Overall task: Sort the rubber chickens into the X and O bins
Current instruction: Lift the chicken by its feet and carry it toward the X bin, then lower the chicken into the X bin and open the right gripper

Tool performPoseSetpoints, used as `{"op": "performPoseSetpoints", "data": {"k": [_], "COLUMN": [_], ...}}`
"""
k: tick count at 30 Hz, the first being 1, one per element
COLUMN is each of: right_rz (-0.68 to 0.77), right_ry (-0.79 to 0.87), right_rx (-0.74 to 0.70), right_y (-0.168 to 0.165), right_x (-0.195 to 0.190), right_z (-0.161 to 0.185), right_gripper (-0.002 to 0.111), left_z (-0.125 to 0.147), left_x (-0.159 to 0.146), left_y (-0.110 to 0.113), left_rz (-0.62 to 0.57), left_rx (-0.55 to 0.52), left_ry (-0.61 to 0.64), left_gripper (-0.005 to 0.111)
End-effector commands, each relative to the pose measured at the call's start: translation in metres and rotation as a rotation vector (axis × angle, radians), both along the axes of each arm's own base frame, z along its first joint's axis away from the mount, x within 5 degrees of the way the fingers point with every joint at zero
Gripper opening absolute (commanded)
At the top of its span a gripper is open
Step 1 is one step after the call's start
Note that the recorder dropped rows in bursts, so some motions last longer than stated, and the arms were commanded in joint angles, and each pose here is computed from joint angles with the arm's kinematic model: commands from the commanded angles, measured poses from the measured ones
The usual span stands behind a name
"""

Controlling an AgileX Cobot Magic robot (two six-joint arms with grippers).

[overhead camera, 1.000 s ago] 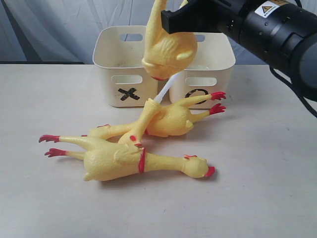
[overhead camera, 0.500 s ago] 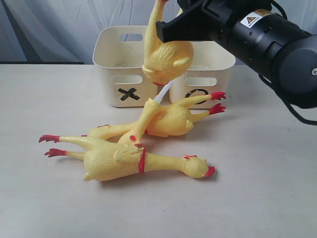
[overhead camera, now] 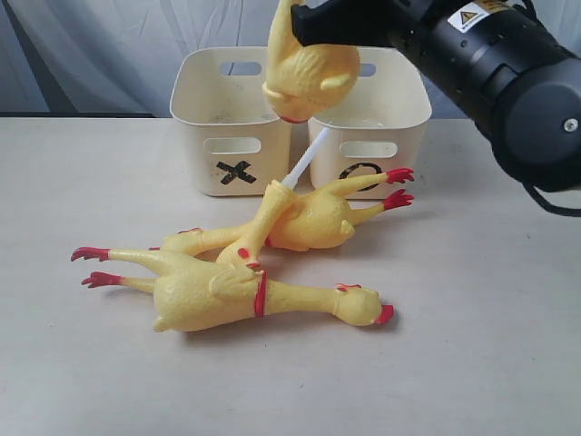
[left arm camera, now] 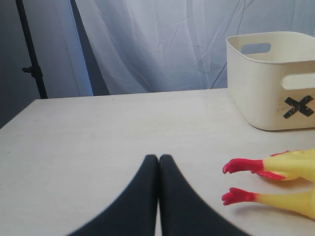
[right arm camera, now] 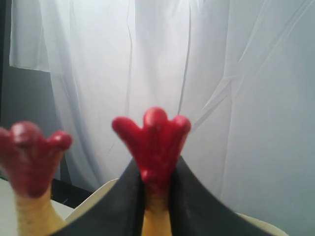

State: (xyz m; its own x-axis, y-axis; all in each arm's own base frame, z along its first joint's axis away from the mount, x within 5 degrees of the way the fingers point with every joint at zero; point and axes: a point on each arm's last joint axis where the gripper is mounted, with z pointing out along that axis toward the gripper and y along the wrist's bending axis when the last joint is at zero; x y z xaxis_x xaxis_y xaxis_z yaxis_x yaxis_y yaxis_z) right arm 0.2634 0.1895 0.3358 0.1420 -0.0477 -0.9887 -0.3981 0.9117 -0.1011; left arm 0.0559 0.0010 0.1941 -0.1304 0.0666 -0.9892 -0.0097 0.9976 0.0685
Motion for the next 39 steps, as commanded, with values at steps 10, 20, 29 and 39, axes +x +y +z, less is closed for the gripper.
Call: {"op": "performPoseSetpoints", "data": {"k": [10,20,29,39], "right_rz": [-0.027,-0.034,-0.047,-0.042], "right_ry": [-0.044,-0.042,-0.044,0.075], "right_rx": [0.023,0.017,-0.050,-0.109], "right_y": [0.041,0.082,0.097,0.093], "right_x": [0.053,0.101,0.136,0.170], "right_z": [-0.009,-0.039,-0.059,-0.092], "right_gripper": [-0.001,-0.001,-0.001,-0.001], "left_z": [0.000,0.000,0.000,0.000], "left_x": [0.000,0.000,0.000,0.000], "left_y": [0.000,0.000,0.000,0.000], "left_rz": [0.001,0.001,0.001,0.001], "left_rx": [-0.005,-0.005,-0.005,-0.005], "left_ry": [-0.012,-0.012,-0.012,-0.012], "left_gripper": [0.000,0.000,0.000,0.000]}}
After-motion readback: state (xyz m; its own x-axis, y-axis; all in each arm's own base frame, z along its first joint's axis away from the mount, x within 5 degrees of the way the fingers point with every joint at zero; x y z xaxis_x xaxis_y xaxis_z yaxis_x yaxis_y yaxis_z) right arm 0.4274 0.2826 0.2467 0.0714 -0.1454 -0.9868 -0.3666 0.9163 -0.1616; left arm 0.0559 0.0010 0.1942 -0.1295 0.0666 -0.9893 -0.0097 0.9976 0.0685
